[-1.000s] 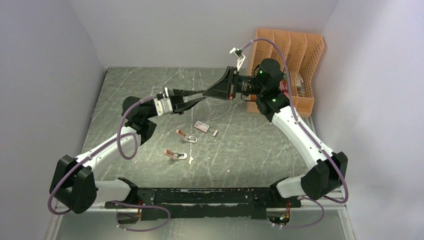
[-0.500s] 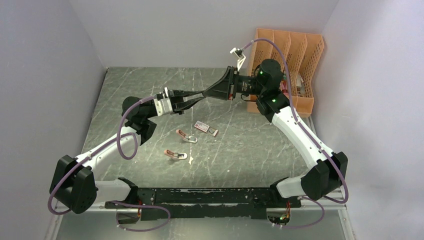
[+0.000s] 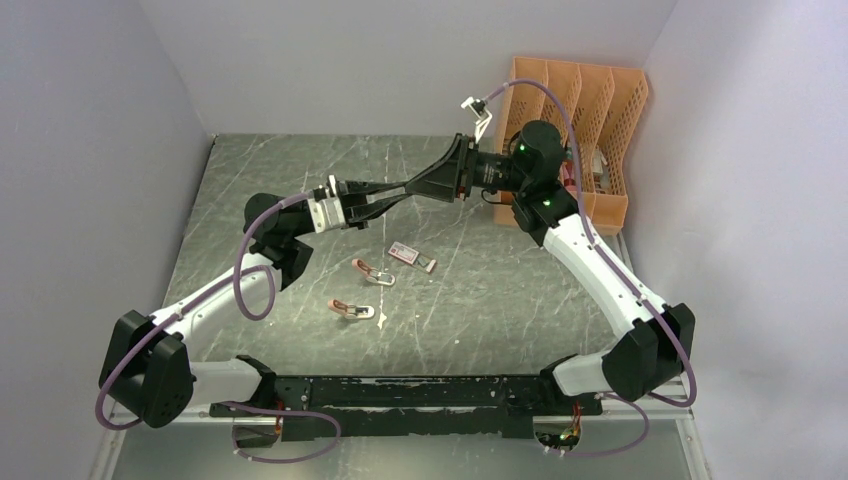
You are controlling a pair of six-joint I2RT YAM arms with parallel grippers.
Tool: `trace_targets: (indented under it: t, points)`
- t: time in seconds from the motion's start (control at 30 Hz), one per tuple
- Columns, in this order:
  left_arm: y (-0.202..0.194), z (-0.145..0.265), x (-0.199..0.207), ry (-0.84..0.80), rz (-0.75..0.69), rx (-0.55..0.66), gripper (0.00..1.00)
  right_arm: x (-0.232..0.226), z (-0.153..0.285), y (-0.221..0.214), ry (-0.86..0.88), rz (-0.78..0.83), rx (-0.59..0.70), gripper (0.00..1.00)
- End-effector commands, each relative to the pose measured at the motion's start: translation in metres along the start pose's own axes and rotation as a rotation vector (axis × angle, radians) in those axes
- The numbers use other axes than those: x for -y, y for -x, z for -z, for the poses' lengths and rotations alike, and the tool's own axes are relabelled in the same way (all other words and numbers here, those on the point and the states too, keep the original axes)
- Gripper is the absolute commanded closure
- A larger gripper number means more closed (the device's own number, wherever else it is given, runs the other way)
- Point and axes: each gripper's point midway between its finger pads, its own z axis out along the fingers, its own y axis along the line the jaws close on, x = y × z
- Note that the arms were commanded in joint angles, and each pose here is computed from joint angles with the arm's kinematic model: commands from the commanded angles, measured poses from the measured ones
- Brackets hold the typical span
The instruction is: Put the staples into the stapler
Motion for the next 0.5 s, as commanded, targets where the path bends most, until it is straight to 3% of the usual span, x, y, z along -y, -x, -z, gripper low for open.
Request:
trace_targets:
  t: [0.0,0.07,0.1,0.13,0.47]
  points:
    - [0.013,-0.003,0.005,-0.034,-0.036,0.030,0.93,-0.016,0.005,0.009,0.021,0.043,0.044,0.45]
    - [0.012,-0.002,0.005,-0.033,-0.036,0.026,0.93,-0.015,0.006,0.012,0.006,0.050,0.062,0.40]
    - [0.013,-0.002,0.005,-0.033,-0.038,0.026,0.93,-0.013,0.006,0.015,-0.008,0.058,0.077,0.12]
    - [0.012,-0.002,0.006,-0.034,-0.037,0.021,0.93,-0.013,0.007,0.017,-0.019,0.068,0.091,0.02]
    - [-0.006,0.004,0.016,-0.074,-0.009,-0.060,0.93,0.013,0.031,0.038,-0.305,0.179,0.238,0.00]
